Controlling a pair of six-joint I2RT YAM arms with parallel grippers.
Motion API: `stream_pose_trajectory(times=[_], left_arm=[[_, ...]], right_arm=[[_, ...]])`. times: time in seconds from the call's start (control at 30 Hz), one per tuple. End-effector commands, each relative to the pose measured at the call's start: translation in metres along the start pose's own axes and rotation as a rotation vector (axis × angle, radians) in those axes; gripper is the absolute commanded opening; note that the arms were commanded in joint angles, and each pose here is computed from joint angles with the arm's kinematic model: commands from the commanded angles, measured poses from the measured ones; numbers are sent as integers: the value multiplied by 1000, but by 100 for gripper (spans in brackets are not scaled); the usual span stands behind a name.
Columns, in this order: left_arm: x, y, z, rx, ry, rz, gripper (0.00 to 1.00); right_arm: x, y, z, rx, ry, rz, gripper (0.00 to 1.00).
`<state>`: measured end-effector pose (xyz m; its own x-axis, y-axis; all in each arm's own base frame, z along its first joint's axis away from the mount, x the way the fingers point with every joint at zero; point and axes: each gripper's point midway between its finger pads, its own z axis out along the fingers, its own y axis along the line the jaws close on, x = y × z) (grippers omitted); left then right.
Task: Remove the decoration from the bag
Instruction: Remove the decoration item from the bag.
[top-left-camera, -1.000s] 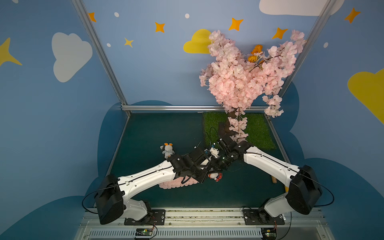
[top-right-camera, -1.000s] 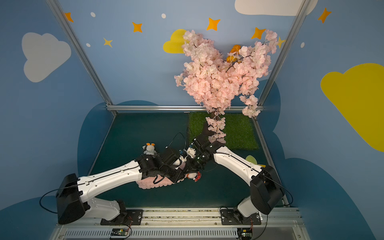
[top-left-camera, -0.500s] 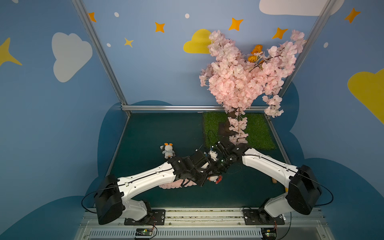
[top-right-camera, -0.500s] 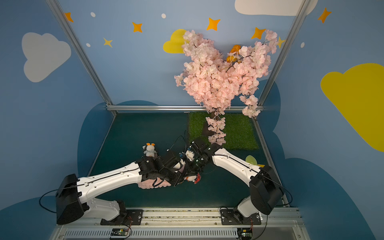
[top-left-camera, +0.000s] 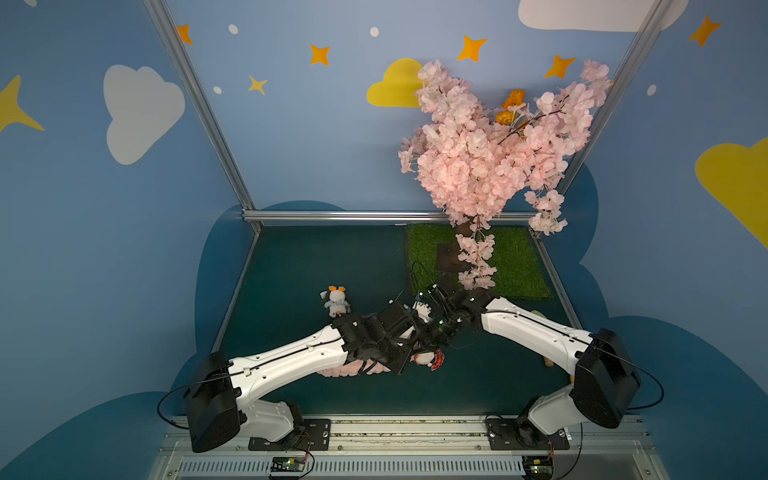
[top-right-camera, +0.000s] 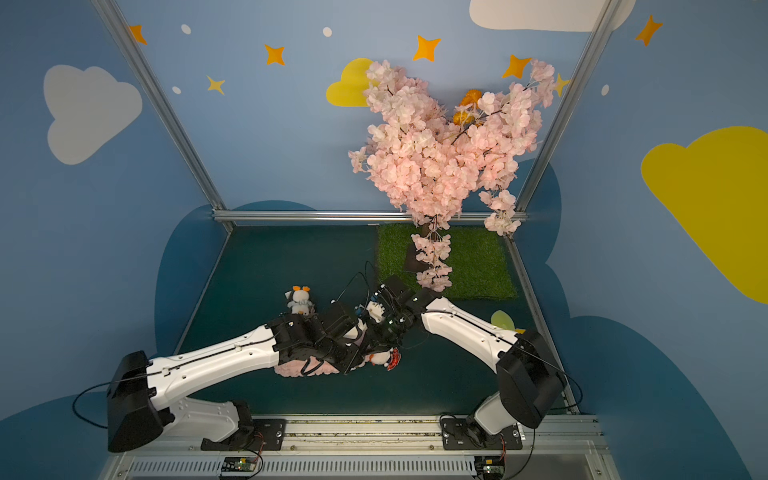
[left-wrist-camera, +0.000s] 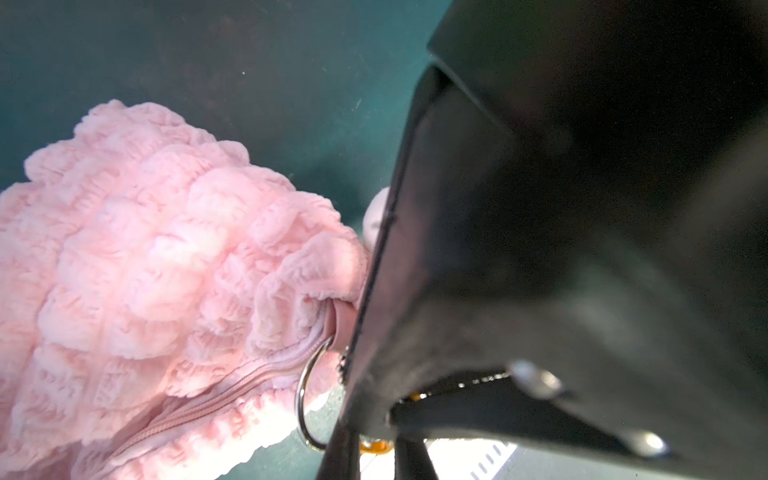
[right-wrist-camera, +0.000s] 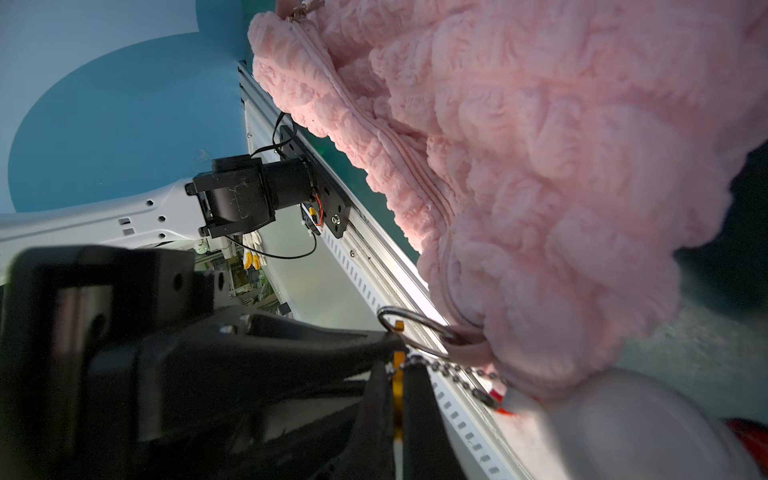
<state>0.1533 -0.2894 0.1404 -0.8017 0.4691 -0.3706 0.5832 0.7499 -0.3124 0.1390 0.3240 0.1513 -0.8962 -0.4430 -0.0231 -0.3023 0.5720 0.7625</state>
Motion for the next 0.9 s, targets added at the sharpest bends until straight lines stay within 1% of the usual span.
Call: stream_pose_trajectory(times=[0.0,0.2,0.33,0.57,0.87], left_arm=[[9,22,-4,-109,-9,22,12],[9,23,-11,-128,-45,-26,10],[18,26,-9,-139,-20,-87,10],[30,28,-10,-162,1,-144,12],[33,31,-15,-184,-2,-163,13]], right_arm=[[17,11,5,-76,77,77,0],[18,12,8,-73,74,81,0],[22,11,11,-64,77,89,0],[31,7,20,-65,108,108,0],[33,4,28,-65,137,96,0]])
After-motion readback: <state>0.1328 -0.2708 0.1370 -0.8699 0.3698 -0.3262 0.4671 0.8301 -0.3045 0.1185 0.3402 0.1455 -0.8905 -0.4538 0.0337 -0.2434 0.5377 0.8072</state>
